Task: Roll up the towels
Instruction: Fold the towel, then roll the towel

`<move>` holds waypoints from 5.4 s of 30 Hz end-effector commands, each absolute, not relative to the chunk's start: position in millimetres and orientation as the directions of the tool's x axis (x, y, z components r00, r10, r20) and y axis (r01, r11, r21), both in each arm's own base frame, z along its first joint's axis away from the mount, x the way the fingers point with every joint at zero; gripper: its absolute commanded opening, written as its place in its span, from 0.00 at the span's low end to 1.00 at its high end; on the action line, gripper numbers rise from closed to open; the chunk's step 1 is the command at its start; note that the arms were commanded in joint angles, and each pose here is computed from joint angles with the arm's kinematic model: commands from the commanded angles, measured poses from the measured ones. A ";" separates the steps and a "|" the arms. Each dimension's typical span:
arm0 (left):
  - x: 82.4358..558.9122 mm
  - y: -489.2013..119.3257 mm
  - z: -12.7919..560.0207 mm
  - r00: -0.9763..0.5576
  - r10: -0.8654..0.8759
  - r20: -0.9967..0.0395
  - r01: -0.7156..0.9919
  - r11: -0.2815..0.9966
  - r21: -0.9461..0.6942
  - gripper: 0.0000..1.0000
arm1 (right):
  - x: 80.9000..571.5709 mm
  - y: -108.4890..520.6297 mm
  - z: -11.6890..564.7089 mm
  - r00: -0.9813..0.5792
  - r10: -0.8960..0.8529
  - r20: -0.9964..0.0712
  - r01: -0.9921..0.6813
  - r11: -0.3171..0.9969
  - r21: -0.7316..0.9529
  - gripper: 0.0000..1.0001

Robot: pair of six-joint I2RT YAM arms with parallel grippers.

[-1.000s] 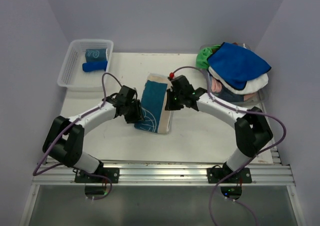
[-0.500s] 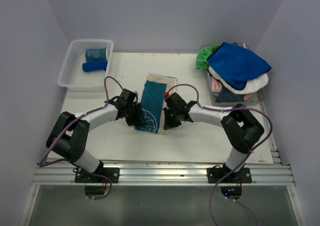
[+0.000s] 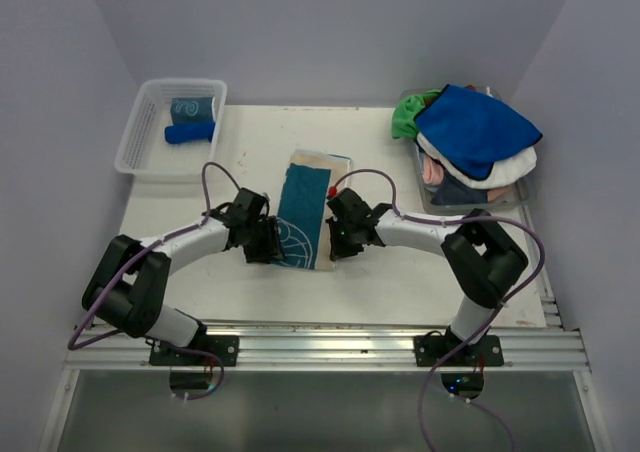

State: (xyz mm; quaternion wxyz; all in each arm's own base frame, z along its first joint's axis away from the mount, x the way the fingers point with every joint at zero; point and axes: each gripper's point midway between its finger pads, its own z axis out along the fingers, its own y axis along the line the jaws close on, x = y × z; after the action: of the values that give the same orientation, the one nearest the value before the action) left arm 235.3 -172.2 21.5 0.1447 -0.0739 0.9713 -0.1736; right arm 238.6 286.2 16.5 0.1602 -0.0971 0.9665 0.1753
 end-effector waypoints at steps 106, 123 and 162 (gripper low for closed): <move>356.9 -171.4 97.4 -0.818 -0.445 -0.364 -0.168 0.791 -0.589 0.69 | 333.7 372.9 83.0 -0.963 -0.248 -0.105 -0.237 0.591 0.771 0.00; 411.0 -180.5 94.0 -0.797 -0.449 -0.404 -0.156 0.799 -0.580 0.66 | 368.3 364.8 50.5 -0.966 -0.246 -0.076 -0.222 0.644 0.732 0.01; 434.0 -137.9 50.7 -0.716 -0.636 -0.288 -0.408 0.716 -0.566 0.59 | 420.7 357.2 46.6 -0.905 -0.108 -0.411 -0.294 0.856 0.424 0.33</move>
State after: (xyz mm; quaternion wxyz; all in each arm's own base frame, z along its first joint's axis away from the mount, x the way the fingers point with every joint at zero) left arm 434.6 -143.2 45.9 0.2281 -0.2925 0.8966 -0.2418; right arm 428.5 367.0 76.1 0.2298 -0.1227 0.9243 0.2789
